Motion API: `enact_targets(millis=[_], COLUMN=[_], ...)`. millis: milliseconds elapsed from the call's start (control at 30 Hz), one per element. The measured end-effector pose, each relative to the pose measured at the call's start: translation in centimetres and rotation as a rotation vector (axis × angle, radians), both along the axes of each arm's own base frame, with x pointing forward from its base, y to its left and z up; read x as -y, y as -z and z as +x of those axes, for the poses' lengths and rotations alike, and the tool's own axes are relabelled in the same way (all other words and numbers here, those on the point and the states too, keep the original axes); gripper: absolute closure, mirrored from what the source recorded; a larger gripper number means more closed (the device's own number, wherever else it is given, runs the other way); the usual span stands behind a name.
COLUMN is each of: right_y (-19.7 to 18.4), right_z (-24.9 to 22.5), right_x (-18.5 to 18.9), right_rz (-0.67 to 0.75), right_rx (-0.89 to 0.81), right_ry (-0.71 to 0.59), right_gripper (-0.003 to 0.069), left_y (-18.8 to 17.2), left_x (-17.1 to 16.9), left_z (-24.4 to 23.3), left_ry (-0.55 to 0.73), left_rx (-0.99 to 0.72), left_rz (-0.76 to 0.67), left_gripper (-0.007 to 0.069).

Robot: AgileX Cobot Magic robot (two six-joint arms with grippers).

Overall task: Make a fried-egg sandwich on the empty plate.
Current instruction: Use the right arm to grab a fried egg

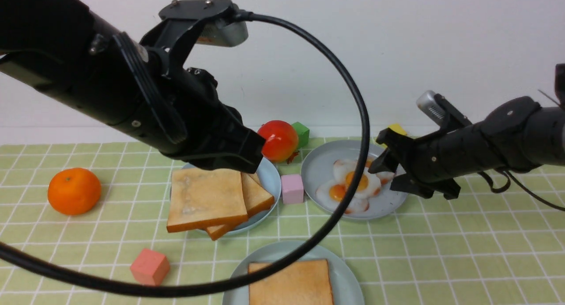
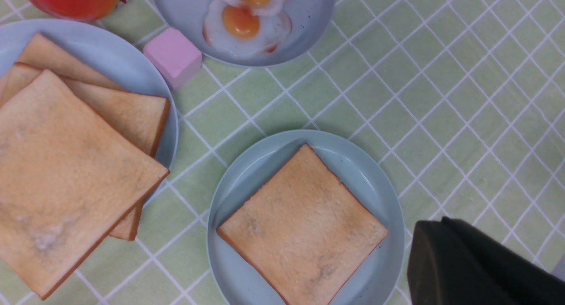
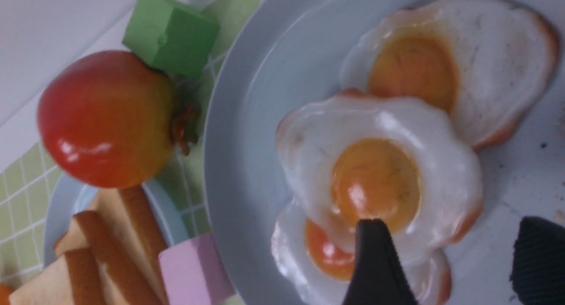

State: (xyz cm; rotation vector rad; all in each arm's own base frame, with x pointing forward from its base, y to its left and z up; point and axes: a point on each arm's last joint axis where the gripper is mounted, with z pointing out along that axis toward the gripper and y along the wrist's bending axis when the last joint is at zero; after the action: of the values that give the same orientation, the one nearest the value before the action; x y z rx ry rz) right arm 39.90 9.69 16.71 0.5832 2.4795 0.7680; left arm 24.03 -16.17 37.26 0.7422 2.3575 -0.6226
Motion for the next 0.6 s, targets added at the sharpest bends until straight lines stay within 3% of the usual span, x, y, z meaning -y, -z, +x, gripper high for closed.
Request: enact_targets(millis=[333, 500, 600], right_y=[2.9, 3.4, 3.8], right_z=[1.2, 1.4, 1.5], right_x=[-0.2, -0.2, -0.2], right_rz=[0.088, 0.090, 0.090], right_rx=[-0.070, -0.069, -0.075], right_ry=[0.108, 0.109, 0.117], right_gripper=[0.0249, 0.0386, 0.0533], left_y=[0.1, 0.1, 0.1], left_x=[-0.1, -0.2, -0.2], left_z=[0.1, 0.1, 0.0], left_ry=[-0.001, -0.001, 0.003], left_rx=[0.007, 0.011, 0.002], left_rz=[0.018, 0.024, 0.029], left_gripper=[0.0638, 0.0638, 0.0638])
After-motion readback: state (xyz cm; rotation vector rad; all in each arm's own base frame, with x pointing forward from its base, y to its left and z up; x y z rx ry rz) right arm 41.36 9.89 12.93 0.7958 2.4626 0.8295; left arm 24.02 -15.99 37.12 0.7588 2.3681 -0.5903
